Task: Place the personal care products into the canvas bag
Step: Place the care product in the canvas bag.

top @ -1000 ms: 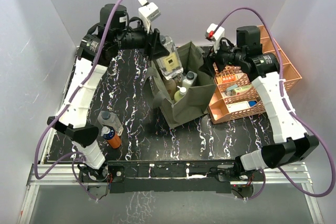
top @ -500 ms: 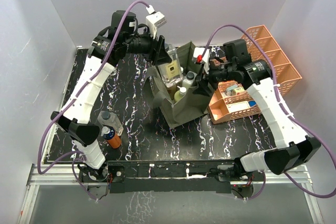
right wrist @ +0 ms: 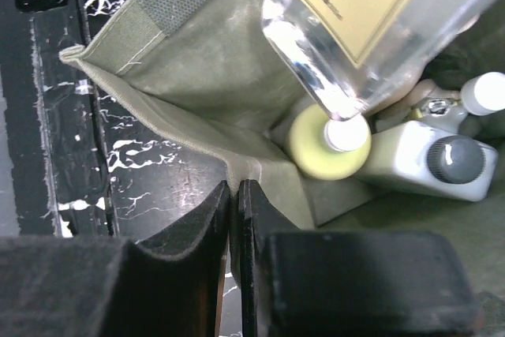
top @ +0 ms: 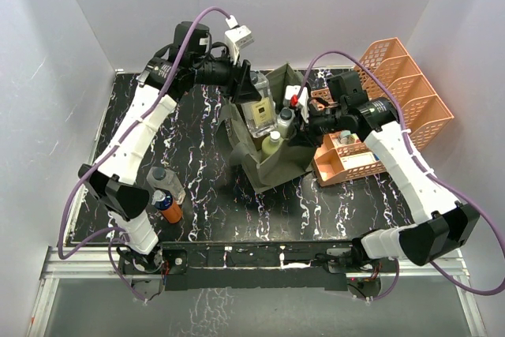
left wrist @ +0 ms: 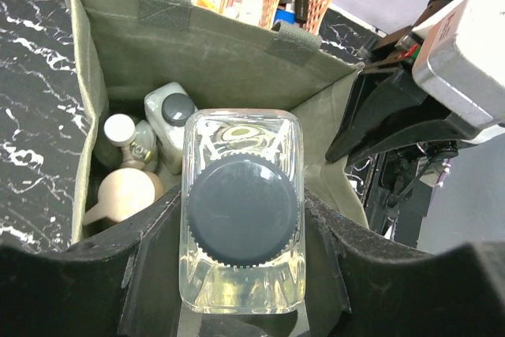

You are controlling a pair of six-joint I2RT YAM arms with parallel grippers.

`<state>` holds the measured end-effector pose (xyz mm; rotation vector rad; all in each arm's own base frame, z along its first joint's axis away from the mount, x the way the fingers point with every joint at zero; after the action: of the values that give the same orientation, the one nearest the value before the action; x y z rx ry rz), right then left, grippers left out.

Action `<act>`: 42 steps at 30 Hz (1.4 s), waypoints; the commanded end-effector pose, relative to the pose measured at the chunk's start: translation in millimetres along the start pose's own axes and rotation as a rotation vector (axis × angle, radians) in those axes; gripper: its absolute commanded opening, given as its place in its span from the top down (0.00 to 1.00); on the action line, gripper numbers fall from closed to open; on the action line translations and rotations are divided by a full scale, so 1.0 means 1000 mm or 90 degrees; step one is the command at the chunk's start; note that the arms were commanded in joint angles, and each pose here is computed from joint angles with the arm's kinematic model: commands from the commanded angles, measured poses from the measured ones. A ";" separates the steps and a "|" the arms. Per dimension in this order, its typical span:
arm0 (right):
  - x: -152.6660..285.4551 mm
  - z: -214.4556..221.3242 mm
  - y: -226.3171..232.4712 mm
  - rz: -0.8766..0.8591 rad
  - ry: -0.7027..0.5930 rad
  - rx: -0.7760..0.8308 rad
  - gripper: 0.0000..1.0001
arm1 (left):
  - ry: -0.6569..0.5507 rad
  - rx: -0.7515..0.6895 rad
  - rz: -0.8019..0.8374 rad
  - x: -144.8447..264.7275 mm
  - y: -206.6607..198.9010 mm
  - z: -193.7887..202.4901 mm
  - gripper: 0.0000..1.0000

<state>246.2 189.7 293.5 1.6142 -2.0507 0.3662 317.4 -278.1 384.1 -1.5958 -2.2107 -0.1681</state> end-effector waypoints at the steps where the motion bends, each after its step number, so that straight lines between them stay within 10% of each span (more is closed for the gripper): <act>1: 0.004 0.000 0.015 -0.026 -0.021 0.020 0.89 | -0.123 -0.098 0.067 0.021 -0.029 -0.044 1.00; 42: -0.010 0.069 0.014 0.042 0.064 0.019 0.89 | 0.047 -0.261 0.014 -0.051 -0.005 0.037 1.00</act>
<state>215.4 167.8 229.9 1.5463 -2.0483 0.4836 317.4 -307.7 320.9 -1.7410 -2.1462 -0.5936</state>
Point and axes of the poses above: each gripper's point midway between its finger pads, its own x axis back along the fingers, its own y axis along the line the jaws close on, z = x × y, the point moved 3 cm from there along x, back along the fingers, and after that the axes turned 7 degrees about -x, right-handed, at the moved point
